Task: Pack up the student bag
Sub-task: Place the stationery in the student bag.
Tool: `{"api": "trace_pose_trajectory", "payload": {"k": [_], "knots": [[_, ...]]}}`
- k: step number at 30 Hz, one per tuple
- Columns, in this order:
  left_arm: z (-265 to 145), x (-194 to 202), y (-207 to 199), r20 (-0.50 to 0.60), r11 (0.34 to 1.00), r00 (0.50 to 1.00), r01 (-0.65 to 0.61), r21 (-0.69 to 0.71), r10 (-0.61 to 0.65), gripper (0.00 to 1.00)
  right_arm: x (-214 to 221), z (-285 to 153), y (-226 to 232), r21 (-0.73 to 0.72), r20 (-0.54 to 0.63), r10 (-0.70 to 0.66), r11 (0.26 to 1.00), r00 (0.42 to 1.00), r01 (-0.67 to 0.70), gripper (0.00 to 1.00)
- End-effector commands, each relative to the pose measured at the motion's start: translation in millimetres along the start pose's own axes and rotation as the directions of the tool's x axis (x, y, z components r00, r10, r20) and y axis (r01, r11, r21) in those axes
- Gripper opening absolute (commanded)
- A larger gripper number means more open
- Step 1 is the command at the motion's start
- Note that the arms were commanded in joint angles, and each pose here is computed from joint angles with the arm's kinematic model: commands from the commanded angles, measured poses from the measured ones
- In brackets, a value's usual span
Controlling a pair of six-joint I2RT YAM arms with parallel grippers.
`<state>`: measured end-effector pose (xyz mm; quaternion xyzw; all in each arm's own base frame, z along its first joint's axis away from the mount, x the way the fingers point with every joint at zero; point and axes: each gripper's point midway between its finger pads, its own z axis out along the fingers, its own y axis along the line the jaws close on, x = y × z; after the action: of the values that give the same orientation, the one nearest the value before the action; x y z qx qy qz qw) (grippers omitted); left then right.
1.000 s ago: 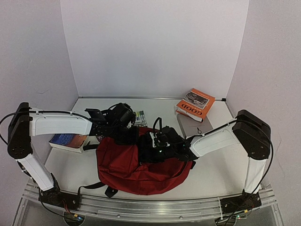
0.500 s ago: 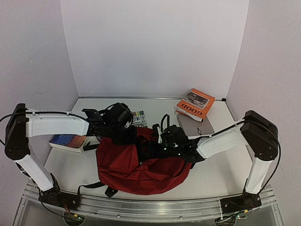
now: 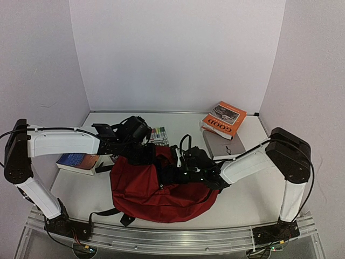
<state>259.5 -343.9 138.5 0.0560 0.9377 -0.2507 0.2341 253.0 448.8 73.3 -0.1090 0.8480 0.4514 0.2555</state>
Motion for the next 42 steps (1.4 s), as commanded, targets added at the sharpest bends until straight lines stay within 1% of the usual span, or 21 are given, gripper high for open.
{"api": "trace_pose_trajectory", "payload": {"k": [1, 3, 7, 8, 11, 15, 18, 23, 27, 28, 33, 37, 38, 41, 42], "knots": [[-20.3, -22.4, -24.2, 0.069, 0.994, 0.997, -0.033, 0.106, 0.026, 0.00, -5.7, 23.2, 11.0, -0.070, 0.026, -0.021, 0.997, 0.999, 0.023, 0.25], [-19.3, -20.9, -28.4, 0.056, 0.992, 0.998, -0.041, 0.123, 0.034, 0.00, -6.7, 27.1, 15.9, -0.113, 0.044, -0.026, 0.993, 0.999, 0.031, 0.23], [-14.9, -18.3, -34.2, 0.036, 0.988, 0.999, -0.044, 0.149, 0.039, 0.00, -17.8, 24.0, 38.6, -0.253, 0.132, -0.052, 0.964, 0.990, 0.085, 0.23], [-13.6, -17.6, -35.6, 0.031, 0.987, 0.999, -0.041, 0.157, 0.037, 0.00, -18.8, 24.2, 40.6, -0.266, 0.145, -0.060, 0.959, 0.988, 0.098, 0.23], [-10.5, -14.9, -39.6, 0.018, 0.982, 0.999, -0.030, 0.184, 0.027, 0.00, -27.1, 31.5, 47.8, -0.287, 0.182, -0.092, 0.947, 0.979, 0.142, 0.24], [-7.5, -11.9, -44.3, 0.007, 0.976, 1.000, -0.010, 0.219, 0.008, 0.00, -29.6, 43.4, 49.7, -0.307, 0.196, -0.102, 0.938, 0.975, 0.160, 0.24], [-9.1, -11.6, -42.5, 0.012, 0.975, 1.000, 0.010, 0.222, -0.013, 0.00, -33.1, 42.0, 53.6, -0.317, 0.212, -0.101, 0.934, 0.972, 0.166, 0.24], [-19.6, -16.9, -24.8, 0.066, 0.987, 0.996, 0.043, 0.158, -0.054, 0.00, -34.9, 20.4, 56.2, -0.301, 0.216, -0.099, 0.940, 0.971, 0.163, 0.32], [-25.7, -18.4, -15.3, 0.074, 0.989, 0.995, 0.061, 0.135, -0.071, 0.00, -28.3, -5.3, 49.9, -0.253, 0.183, -0.087, 0.958, 0.979, 0.132, 0.40], [-25.5, -20.2, -9.5, 0.085, 0.992, 0.993, 0.067, 0.111, -0.076, 0.00, -25.4, -9.9, 47.2, -0.236, 0.167, -0.086, 0.964, 0.982, 0.125, 0.42], [-23.2, -23.8, 3.7, 0.094, 0.989, 0.987, 0.126, 0.076, -0.133, 0.00, -18.4, -36.4, 28.1, -0.097, 0.121, -0.089, 0.990, 0.989, 0.101, 0.46], [-18.0, -23.8, 6.0, 0.093, 0.987, 0.984, 0.145, 0.065, -0.151, 0.00, -13.9, -52.3, 19.5, -0.013, 0.075, -0.109, 0.994, 0.991, 0.110, 0.48], [-16.4, -22.9, 7.4, 0.089, 0.987, 0.984, 0.148, 0.059, -0.153, 0.00, -13.3, -56.0, 14.5, 0.023, 0.067, -0.112, 0.994, 0.991, 0.111, 0.48], [-11.0, -18.6, 10.7, 0.073, 0.987, 0.985, 0.154, 0.044, -0.157, 0.00, -21.6, -67.2, -1.3, 0.158, 0.071, -0.145, 0.979, 0.987, 0.132, 0.58], [-9.9, -17.6, 11.2, 0.070, 0.987, 0.985, 0.156, 0.043, -0.159, 0.00, -25.0, -70.1, -11.5, 0.222, 0.077, -0.154, 0.966, 0.985, 0.134, 0.59]]}}
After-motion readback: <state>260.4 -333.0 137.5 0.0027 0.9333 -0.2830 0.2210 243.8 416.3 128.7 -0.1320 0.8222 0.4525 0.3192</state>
